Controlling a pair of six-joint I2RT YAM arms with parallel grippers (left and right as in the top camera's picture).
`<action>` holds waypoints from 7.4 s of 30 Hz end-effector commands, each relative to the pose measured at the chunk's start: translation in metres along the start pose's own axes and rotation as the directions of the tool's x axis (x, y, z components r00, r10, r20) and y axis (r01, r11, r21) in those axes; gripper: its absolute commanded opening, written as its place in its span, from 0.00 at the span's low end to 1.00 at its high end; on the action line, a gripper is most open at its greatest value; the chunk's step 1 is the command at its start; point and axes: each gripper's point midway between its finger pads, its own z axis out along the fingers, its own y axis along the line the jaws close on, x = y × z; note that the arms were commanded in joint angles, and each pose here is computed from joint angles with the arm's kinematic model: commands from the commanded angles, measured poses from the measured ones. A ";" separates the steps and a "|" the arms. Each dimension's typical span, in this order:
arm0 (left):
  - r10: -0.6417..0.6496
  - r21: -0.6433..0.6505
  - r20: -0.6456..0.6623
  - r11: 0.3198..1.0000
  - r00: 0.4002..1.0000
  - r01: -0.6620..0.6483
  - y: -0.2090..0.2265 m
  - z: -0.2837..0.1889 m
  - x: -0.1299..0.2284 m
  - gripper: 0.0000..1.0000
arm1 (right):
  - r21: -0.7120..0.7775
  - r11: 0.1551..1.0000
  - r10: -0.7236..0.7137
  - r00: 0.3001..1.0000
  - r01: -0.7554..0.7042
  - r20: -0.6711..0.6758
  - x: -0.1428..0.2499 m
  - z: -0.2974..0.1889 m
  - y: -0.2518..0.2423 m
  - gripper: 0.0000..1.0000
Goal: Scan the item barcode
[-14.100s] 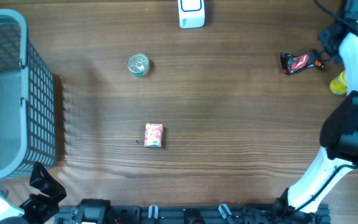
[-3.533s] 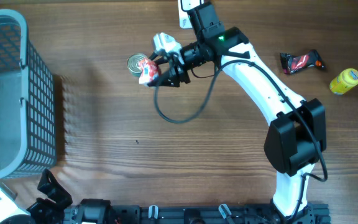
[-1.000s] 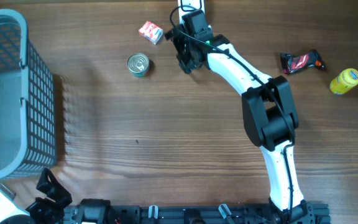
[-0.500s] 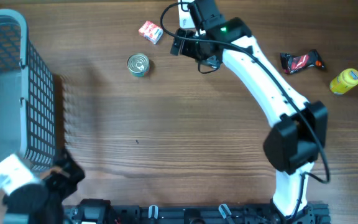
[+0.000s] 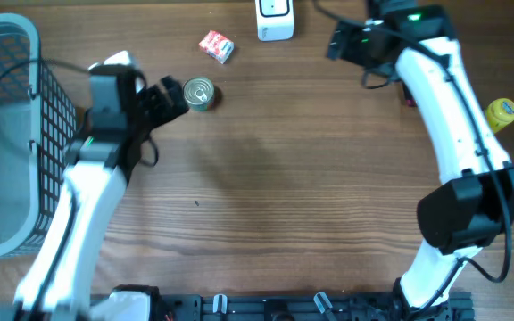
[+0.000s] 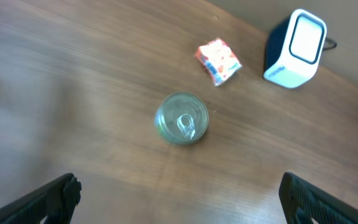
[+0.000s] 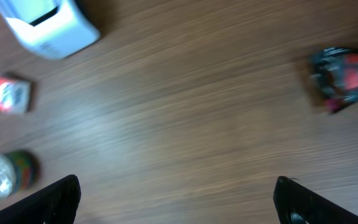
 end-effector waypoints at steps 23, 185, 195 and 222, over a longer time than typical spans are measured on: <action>0.608 0.067 0.034 0.791 0.793 -0.609 -0.046 0.231 -0.021 1.00 | -0.027 1.000 -0.005 1.000 0.006 0.027 -0.019 -0.008 -0.021 1.00; 0.403 0.062 0.075 0.911 0.912 -0.407 -0.075 -0.021 -0.117 1.00 | -0.013 0.643 0.713 0.604 -0.766 -0.356 0.052 0.064 0.095 0.89; 0.431 0.005 0.081 0.902 0.899 -0.433 -0.047 -0.030 -0.131 1.00 | -0.255 0.937 0.207 0.969 -0.237 -0.137 0.046 0.146 0.141 1.00; 0.430 -0.009 0.074 0.903 0.900 -0.430 -0.041 -0.030 -0.132 1.00 | -0.353 0.871 -0.254 0.927 0.343 0.275 0.021 0.157 0.209 1.00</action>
